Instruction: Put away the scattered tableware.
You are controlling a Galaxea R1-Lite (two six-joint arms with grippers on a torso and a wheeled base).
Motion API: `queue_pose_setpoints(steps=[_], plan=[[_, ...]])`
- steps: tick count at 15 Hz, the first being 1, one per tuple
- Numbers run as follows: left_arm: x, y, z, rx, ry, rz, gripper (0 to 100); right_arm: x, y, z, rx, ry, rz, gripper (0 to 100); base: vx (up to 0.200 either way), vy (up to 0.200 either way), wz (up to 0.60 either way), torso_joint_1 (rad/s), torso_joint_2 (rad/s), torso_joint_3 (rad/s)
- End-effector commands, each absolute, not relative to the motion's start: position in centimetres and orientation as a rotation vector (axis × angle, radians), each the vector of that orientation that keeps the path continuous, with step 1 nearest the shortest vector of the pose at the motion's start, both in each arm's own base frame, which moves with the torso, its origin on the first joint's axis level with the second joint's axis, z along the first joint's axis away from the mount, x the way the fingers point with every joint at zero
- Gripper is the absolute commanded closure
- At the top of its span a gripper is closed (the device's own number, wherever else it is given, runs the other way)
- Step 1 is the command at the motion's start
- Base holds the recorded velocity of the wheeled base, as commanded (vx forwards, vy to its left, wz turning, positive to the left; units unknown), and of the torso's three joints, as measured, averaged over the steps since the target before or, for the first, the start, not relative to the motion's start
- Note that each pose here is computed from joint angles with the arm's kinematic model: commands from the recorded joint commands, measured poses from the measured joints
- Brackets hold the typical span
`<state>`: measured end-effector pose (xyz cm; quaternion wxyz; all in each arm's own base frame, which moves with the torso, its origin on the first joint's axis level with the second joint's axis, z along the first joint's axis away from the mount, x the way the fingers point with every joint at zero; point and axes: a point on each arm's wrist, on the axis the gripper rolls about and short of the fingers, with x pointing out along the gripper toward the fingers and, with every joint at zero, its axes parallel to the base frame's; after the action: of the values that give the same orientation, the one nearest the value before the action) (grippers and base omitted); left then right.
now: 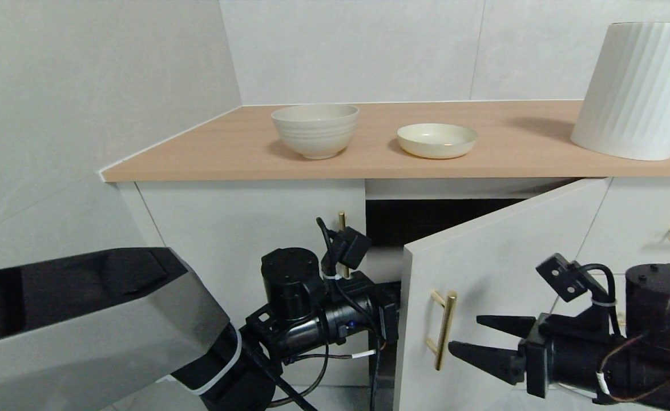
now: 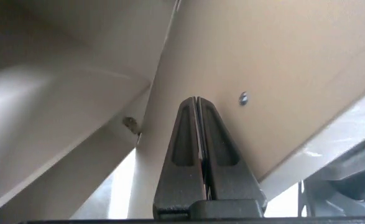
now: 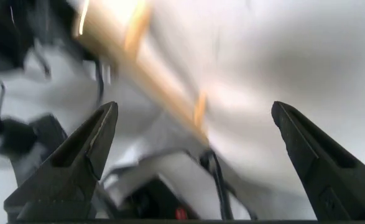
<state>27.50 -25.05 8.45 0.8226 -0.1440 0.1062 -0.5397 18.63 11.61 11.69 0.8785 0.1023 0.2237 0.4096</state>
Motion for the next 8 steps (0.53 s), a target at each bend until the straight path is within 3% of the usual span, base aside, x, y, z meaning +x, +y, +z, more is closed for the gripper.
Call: queue_pose_setpoints(steps=[1, 6, 8], plan=[[27.4, -24.9, 9.0, -0.310, 0.213, -1.138, 100, 16.3, 10.0, 12.2, 0.206, 0.442, 0.856, 0, 0.000, 0.000, 0.00, 0.000, 0.00, 0.000], [27.0, -25.5, 8.2, -0.307, 0.253, -1.151, 100, 15.4, 9.6, 12.5, 0.207, 0.425, 0.861, 0, 0.000, 0.000, 0.00, 0.000, 0.00, 0.000], [27.2, -25.8, 7.7, -0.304, 0.274, -1.150, 100, 15.4, 9.6, 12.5, 0.207, 0.425, 0.861, 0, -0.200, 0.000, 0.00, 0.002, 0.00, 0.005]])
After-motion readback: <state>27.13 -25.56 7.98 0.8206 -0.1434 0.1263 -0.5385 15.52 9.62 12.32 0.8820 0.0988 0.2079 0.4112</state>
